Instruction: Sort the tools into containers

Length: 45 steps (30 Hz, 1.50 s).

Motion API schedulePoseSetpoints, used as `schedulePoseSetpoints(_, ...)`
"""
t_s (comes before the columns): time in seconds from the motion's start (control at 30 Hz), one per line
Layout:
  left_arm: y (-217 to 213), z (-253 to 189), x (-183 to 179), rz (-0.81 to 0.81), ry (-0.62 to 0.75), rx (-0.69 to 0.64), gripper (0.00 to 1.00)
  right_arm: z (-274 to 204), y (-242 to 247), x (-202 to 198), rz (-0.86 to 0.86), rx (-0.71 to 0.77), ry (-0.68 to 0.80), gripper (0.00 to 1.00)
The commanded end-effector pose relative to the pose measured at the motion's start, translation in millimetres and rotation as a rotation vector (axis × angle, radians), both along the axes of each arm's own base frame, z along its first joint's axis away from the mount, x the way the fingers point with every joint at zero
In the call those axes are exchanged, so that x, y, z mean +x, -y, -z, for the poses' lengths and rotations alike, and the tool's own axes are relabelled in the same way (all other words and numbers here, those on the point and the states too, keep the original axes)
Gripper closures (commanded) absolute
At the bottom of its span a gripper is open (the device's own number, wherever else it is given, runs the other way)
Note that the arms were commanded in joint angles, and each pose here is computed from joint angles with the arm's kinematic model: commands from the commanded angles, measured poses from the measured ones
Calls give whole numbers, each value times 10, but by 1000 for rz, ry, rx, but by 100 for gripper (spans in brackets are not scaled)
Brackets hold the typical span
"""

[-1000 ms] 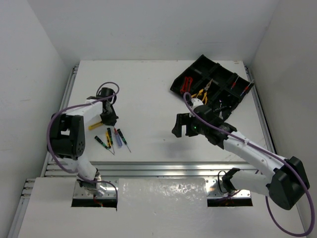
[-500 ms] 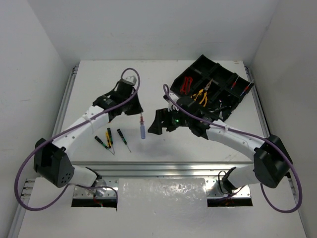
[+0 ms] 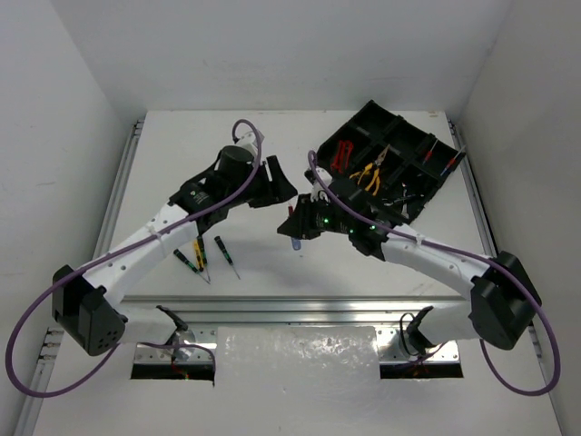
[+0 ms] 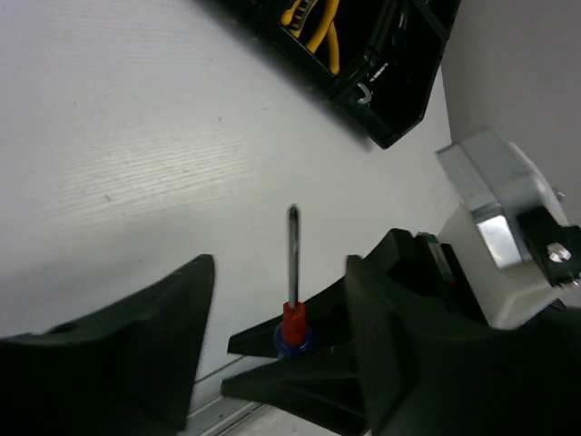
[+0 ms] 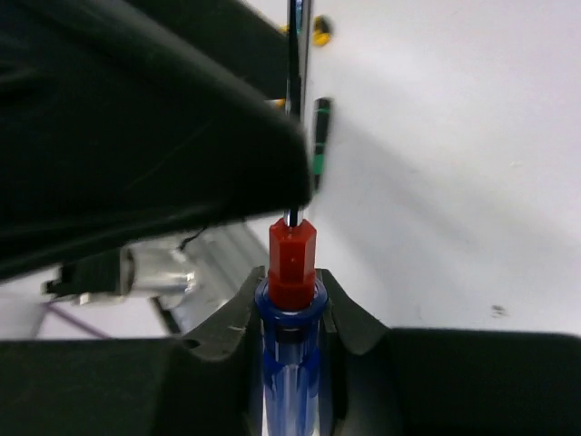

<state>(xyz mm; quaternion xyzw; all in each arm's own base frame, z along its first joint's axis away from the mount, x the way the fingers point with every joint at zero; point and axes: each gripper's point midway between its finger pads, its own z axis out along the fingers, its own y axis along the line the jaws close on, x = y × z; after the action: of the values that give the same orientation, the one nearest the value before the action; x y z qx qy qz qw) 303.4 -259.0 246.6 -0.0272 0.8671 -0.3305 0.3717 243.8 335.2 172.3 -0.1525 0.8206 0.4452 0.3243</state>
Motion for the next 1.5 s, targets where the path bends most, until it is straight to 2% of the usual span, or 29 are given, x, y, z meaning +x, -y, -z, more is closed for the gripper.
schedulePoseSetpoints(0.0,-36,-261,71,-52,67,-25,36,-247,161,193,125,-6,112,100)
schedulePoseSetpoints(0.03,-103,-274,92,-81,71,1,25,-303,222,281,156,-39,150,100)
schedulePoseSetpoints(0.07,-193,-277,118,-115,77,42,6,-194,380,359,209,-114,127,100)
schedulePoseSetpoints(0.13,-562,-320,159,-258,85,170,1,-159,676,629,330,-203,112,100)
schedulePoseSetpoints(0.17,-699,-324,139,-291,92,227,0,54,1067,838,433,-274,23,100)
schedulePoseSetpoints(0.23,-1083,-324,44,-390,99,356,0,84,1545,1182,596,-336,-19,100)
schedulePoseSetpoints(0.27,-1252,-257,-57,-390,98,435,0,157,2213,1522,783,-450,-43,100)
schedulePoseSetpoints(0.3,-1294,-204,-117,-387,87,448,0,376,2235,1475,769,-500,-103,100)
schedulePoseSetpoints(0.33,-1324,-130,-173,-358,83,476,0,226,2618,1736,887,-553,-73,100)
schedulePoseSetpoints(0.37,-1368,-4,-264,-336,76,490,0,498,2805,1801,914,-643,-146,100)
schedulePoseSetpoints(0.4,-1349,61,-314,-288,80,497,0,355,3106,2012,1004,-670,-126,100)
schedulePoseSetpoints(0.43,-1384,256,-380,-265,57,527,0,403,3243,2064,1034,-707,-153,100)
schedulePoseSetpoints(0.47,-1391,245,-394,-264,81,512,0,580,3362,2148,1056,-754,-188,100)
schedulePoseSetpoints(0.5,-1408,291,-408,-262,82,518,0,429,3461,2326,1099,-743,-155,100)
schedulePoseSetpoints(0.63,-1406,535,-438,-229,84,531,0,444,4022,2693,1223,-748,-159,100)
schedulePoseSetpoints(0.73,-1415,799,-470,-207,77,545,0,469,4363,2844,1310,-831,-145,100)
schedulePoseSetpoints(0.93,-1236,847,-522,-106,67,505,1,563,4821,3007,1420,-844,-177,100)
schedulePoseSetpoints(1.17,-1252,752,-526,-126,106,475,0,638,5079,3234,1422,-858,-164,100)
schedulePoseSetpoints(1.33,-1269,823,-515,-130,82,500,0,749,5123,3352,1400,-847,-151,89)
schedulePoseSetpoints(1.37,-1277,835,-515,-134,76,505,0,769,5120,3360,1392,-844,-153,84)
schedulePoseSetpoints(1.4,-1281,838,-512,-137,75,507,0,789,5109,3368,1384,-842,-156,63)
schedulePoseSetpoints(1.47,-1295,839,-507,-147,74,510,0,819,5103,3371,1383,-838,-163,39)
